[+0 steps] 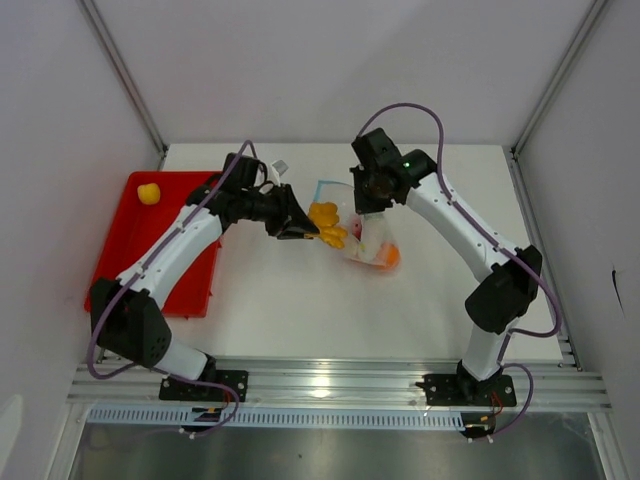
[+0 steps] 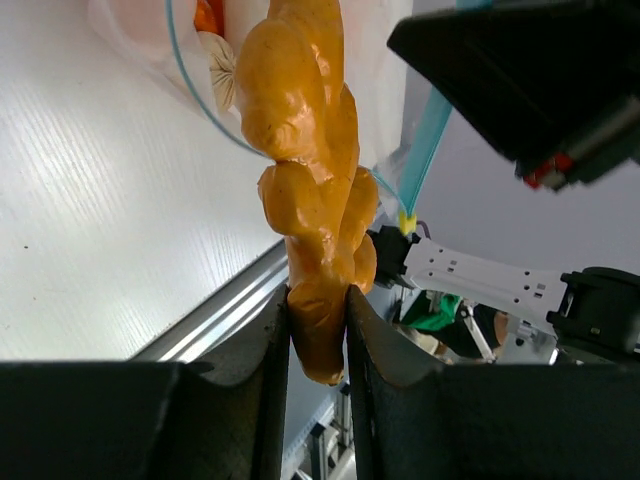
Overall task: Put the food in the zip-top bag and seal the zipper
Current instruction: Place the fake vegetable in the zipper food storage bag.
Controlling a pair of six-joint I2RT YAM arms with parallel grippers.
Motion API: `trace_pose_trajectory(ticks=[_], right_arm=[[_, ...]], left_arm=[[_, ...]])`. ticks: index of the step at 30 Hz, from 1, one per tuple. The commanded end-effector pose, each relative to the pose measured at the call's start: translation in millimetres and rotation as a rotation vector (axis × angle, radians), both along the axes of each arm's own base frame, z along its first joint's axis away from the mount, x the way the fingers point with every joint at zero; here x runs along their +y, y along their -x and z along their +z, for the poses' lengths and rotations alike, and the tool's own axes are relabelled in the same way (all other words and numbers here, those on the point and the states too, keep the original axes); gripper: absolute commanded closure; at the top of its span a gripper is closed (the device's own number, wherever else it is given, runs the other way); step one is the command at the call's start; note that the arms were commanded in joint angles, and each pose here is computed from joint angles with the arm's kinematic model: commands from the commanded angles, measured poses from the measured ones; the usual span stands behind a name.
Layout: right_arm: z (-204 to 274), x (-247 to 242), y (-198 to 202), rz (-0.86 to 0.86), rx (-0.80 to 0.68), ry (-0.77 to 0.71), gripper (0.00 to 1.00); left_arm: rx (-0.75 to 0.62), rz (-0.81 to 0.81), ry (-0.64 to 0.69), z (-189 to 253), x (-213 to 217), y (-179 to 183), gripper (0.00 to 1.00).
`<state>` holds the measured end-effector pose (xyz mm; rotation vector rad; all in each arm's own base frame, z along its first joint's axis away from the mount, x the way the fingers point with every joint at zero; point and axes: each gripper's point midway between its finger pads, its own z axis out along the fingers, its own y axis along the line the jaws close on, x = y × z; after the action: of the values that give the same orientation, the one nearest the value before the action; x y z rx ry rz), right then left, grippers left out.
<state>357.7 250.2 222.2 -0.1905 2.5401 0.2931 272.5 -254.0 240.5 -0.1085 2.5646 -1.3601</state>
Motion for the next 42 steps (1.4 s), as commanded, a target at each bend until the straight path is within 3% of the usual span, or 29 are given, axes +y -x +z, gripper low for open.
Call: trace_pose_trajectory(ticks=[1, 7, 14, 23, 26, 28, 29, 30, 35, 42], right_arm=[[22.1, 13.2, 9.9, 0.074, -0.078, -0.016, 1.00], [23.5, 19.3, 28.7, 0.129, -0.102, -0.017, 1.00], [17.4, 16.6, 49.5, 0.160, -0.120, -0.037, 1.00], [31.4, 28.8, 51.8, 0.208, -0.147, -0.108, 1.00], [33.2, 35.3, 48.2, 0.221, -0.142, -0.115, 1.00], [34.7, 41.2, 43.5, 0.225, -0.140, -0.126, 1.00], [33.9, 41.9, 41.0, 0.218, -0.138, -0.128, 1.00], [34.8, 46.4, 41.3, 0.234, -0.120, -0.160, 1.00], [35.3, 37.7, 32.5, 0.192, -0.084, -0.215, 1.00], [30.4, 23.9, 28.0, 0.155, -0.045, -0.228, 1.00]], left_arm=[[0.061, -0.054, 0.042, 11.3, -12.8, 3.1, 0.99], [0.101, -0.052, 0.072, 16.8, -24.1, -2.1, 0.99], [0.237, -0.001, 0.095, 7.2, -26.8, 0.9, 1.00], [0.255, 0.064, -0.029, -7.2, -22.2, 1.0, 0.98], [0.254, 0.046, -0.046, -9.1, -33.0, 2.5, 0.87], [0.234, 0.014, -0.040, -4.3, -44.0, 0.7, 0.72], [0.215, 0.004, -0.034, 2.6, -47.1, -1.5, 0.63], [0.218, -0.004, -0.042, 2.2, -48.6, -1.1, 0.46], [0.057, -0.033, -0.023, 21.4, -43.8, -8.5, 0.01], [-0.100, 0.084, -0.069, 21.7, 9.1, -24.5, 0.01]])
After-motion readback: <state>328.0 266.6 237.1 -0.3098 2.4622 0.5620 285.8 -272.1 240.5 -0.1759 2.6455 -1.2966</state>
